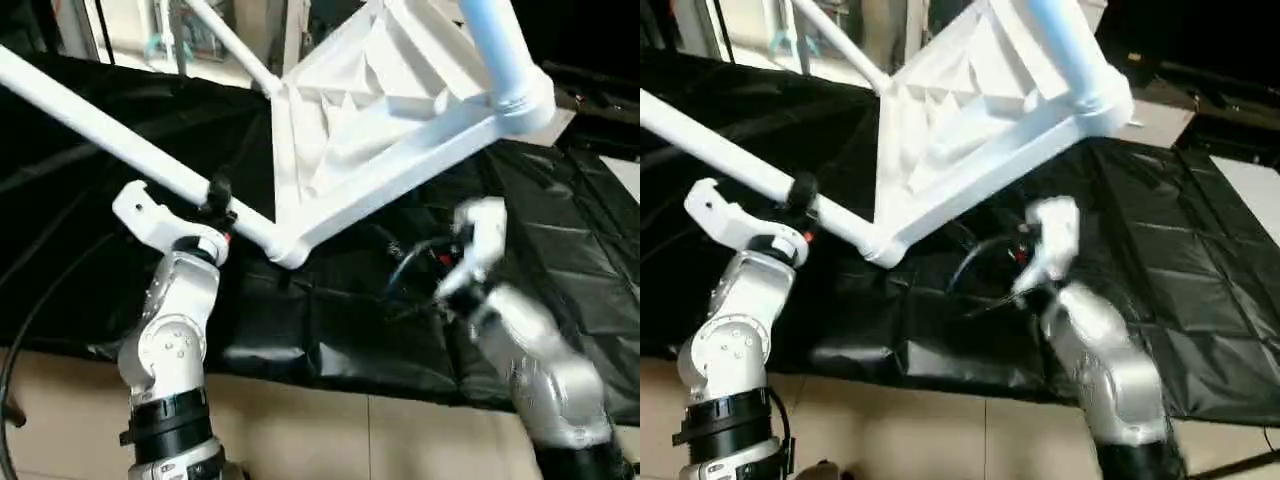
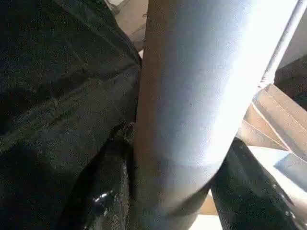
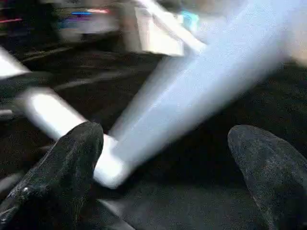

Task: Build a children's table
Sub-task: Flip table

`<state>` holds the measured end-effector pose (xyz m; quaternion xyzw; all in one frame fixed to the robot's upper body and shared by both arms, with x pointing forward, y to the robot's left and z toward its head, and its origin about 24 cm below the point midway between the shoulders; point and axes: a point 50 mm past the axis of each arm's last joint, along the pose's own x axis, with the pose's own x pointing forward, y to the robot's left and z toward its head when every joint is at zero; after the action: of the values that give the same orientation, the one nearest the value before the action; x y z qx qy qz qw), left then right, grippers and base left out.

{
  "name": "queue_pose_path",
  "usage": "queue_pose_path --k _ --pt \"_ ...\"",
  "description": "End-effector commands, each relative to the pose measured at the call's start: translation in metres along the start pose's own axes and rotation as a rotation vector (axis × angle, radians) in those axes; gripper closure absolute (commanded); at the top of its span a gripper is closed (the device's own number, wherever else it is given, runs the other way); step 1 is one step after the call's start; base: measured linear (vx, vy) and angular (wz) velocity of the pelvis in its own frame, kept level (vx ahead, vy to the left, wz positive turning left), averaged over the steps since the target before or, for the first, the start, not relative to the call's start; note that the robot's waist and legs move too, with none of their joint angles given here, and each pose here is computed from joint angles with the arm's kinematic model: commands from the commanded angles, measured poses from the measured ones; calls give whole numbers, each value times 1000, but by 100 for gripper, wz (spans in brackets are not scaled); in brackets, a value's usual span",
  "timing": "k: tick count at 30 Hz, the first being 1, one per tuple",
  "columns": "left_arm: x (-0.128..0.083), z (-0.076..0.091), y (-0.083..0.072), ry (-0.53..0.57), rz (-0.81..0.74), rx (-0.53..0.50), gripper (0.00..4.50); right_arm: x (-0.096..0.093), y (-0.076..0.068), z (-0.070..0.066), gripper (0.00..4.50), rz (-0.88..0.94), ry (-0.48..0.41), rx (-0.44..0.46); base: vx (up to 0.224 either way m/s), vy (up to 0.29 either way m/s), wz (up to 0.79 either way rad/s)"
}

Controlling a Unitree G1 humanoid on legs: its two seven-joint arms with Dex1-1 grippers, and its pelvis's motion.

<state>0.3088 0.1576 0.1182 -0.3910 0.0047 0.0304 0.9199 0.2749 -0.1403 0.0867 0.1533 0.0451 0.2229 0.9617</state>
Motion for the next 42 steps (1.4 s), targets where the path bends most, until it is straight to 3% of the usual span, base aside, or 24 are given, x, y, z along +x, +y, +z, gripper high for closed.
queue_pose_path --k 1,6,12,16,26,42 --pt "-5 -25 3 91 40 -96 254 -3 -9 10 0 -101 -44 -3 0 0 0" --pt "-4 -26 1 99 36 -96 254 11 -23 19 0 -225 -129 123 0 0 0" --pt "-4 -27 1 102 35 -96 254 32 -18 34 0 -143 -193 234 0 0 0" --pt "-4 -25 2 101 37 -95 255 57 -12 43 0 -49 -208 313 0 0 0" --pt "-6 -25 4 100 41 -93 255 79 -18 52 0 -82 -222 298 0 0 0" --pt "-7 -25 4 107 42 -91 255 89 -20 54 154 -46 -240 414 0 0 0"
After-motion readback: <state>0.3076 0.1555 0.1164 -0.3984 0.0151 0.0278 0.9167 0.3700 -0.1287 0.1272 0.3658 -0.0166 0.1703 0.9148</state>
